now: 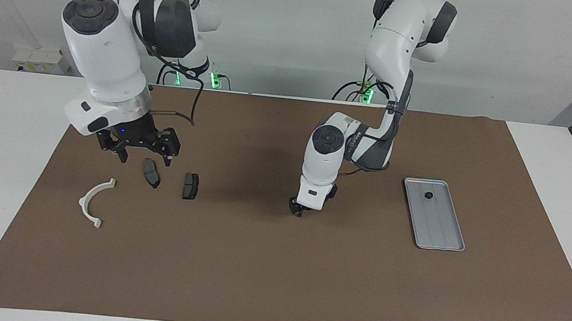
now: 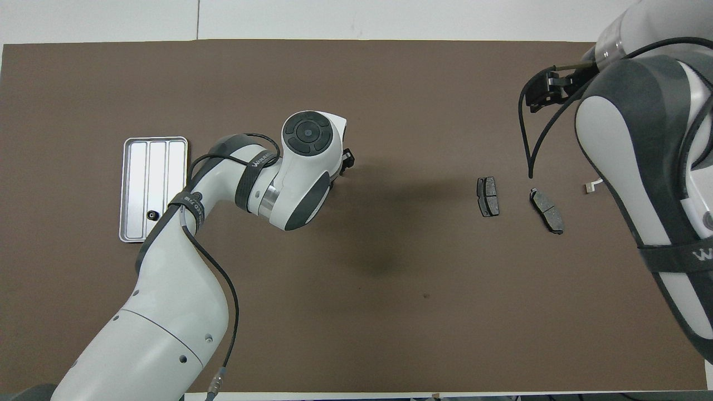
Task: Pick bearing gear from pile to tray
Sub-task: 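Grasp the second gear with the left gripper while the right gripper retracts, then carry the second gear with the left gripper over the tray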
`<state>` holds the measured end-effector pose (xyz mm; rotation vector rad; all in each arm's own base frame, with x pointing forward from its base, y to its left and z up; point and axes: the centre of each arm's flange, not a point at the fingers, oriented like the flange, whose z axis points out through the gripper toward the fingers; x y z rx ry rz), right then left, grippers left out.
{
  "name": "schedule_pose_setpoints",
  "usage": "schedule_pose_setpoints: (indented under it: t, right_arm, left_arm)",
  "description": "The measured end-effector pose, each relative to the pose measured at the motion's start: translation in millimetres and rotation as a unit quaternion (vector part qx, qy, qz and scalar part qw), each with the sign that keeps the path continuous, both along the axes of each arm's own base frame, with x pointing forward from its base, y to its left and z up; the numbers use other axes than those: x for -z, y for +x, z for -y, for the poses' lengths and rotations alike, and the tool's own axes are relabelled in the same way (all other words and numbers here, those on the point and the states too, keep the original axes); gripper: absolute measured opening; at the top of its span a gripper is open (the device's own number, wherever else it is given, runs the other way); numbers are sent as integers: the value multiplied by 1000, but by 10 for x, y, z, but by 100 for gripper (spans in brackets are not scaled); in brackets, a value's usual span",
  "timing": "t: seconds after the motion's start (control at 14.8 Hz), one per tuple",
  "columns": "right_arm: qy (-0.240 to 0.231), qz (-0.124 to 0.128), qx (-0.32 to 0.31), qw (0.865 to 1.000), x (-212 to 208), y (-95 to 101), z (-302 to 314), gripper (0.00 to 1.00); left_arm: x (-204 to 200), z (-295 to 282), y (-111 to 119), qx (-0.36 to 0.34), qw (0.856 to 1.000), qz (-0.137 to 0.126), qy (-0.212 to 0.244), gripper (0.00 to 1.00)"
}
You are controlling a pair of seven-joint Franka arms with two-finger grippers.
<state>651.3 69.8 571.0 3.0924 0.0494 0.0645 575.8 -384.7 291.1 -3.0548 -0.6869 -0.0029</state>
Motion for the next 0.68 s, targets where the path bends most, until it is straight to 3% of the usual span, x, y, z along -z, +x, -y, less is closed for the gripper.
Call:
schedule_pose_setpoints:
  t: [0.14, 0.27, 0.54, 0.68]
  right_arm:
    - [2, 0, -12, 1000, -117, -151, 166, 100]
    - [6, 4, -13, 1000, -263, -325, 366, 100]
    - [-1, 14, -8, 1000, -536, -730, 525, 100]
    - [-5, 23, -8, 1000, -691, -930, 516, 100]
  left_arm:
    - [6, 18, -20, -4, 1000, -2, 2, 80]
    - [2, 37, -31, -4, 1000, -2, 2, 70]
    - [0, 40, -32, -5, 1000, -2, 2, 69]
    - [-10, 55, -35, -4, 1000, 0, 1, 60]
